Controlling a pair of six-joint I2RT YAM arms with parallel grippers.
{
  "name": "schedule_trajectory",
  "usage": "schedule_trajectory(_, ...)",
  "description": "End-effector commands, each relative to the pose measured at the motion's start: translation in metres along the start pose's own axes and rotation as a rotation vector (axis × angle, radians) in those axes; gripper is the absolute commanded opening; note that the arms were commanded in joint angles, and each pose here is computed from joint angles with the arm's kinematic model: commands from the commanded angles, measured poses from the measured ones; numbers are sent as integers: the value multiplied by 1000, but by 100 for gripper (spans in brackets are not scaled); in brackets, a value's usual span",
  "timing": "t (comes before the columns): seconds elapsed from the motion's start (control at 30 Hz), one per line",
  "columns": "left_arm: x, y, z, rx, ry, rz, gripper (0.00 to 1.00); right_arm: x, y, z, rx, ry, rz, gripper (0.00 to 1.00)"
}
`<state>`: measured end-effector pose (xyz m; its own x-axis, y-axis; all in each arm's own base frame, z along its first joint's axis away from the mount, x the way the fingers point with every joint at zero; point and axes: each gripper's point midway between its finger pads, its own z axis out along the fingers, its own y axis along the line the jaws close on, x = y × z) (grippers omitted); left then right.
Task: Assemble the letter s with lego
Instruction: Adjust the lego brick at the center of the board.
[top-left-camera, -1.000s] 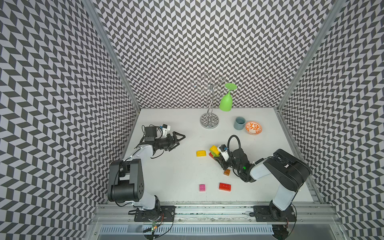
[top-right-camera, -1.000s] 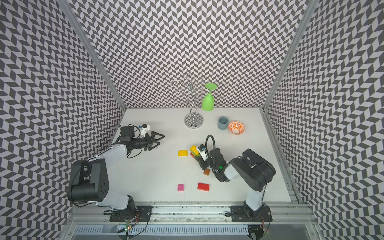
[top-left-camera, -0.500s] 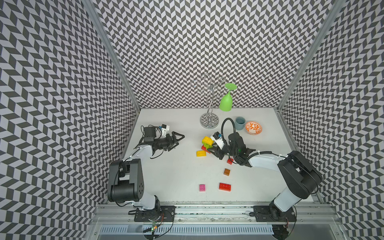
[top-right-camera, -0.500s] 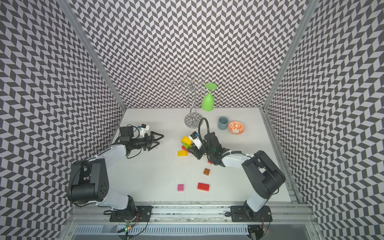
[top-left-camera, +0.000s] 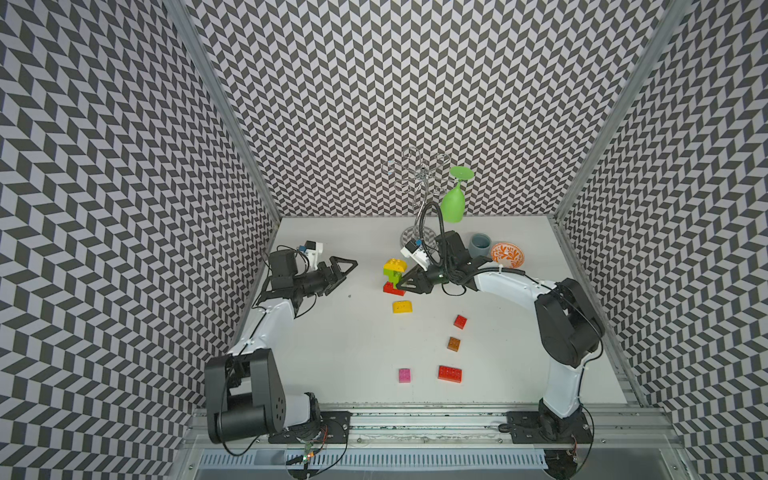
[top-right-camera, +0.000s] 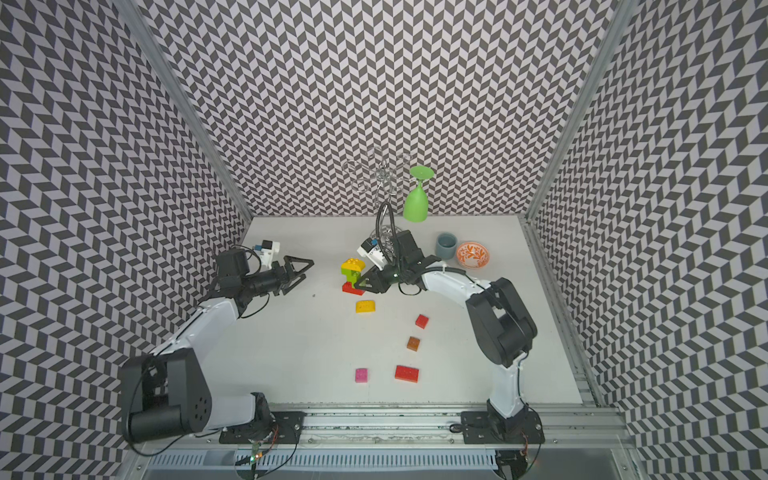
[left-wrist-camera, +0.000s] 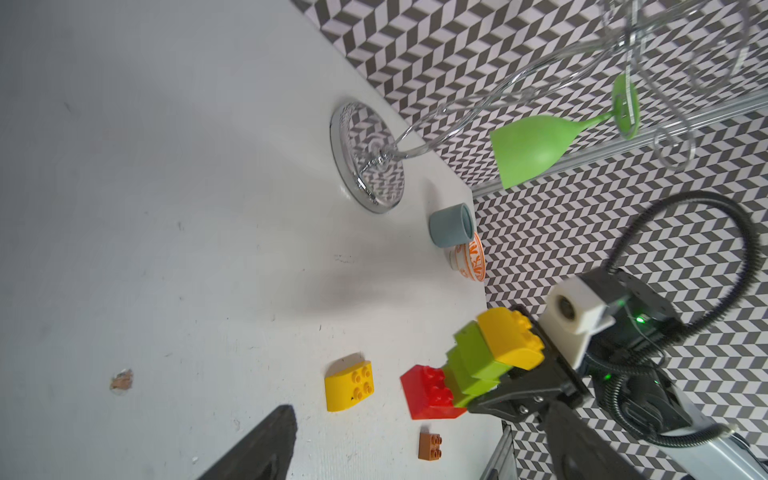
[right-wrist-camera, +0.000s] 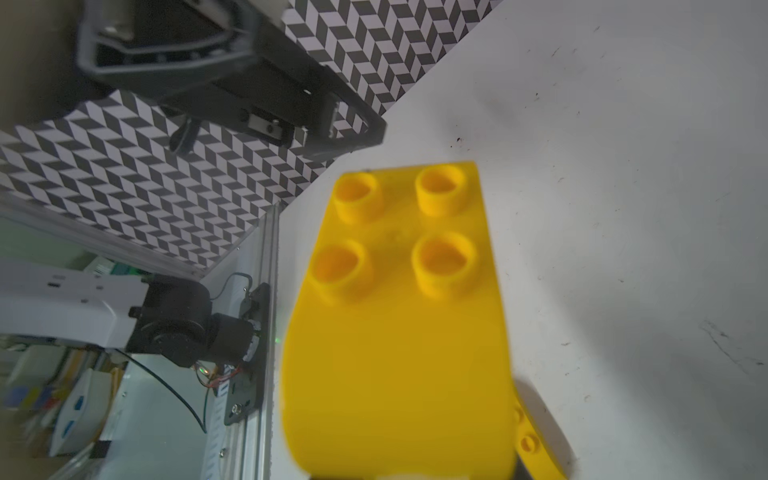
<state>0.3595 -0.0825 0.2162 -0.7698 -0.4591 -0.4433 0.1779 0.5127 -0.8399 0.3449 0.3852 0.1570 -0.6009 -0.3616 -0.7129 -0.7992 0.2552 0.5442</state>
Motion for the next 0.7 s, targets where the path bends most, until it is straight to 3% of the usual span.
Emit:
schedule_trajectory(0.0,-23,-24,-22,-26,-87,61,95,-10,13,24,-117,48,99,24)
schedule_trajectory(0.3,-22,-32,-36,-49,-116,63,96,-2,13,100,-277,203,289,25)
schedule_trajectory(0.67,-21,-33,-41,-68,-126,59,96,8,4,132,-395,199,439,27)
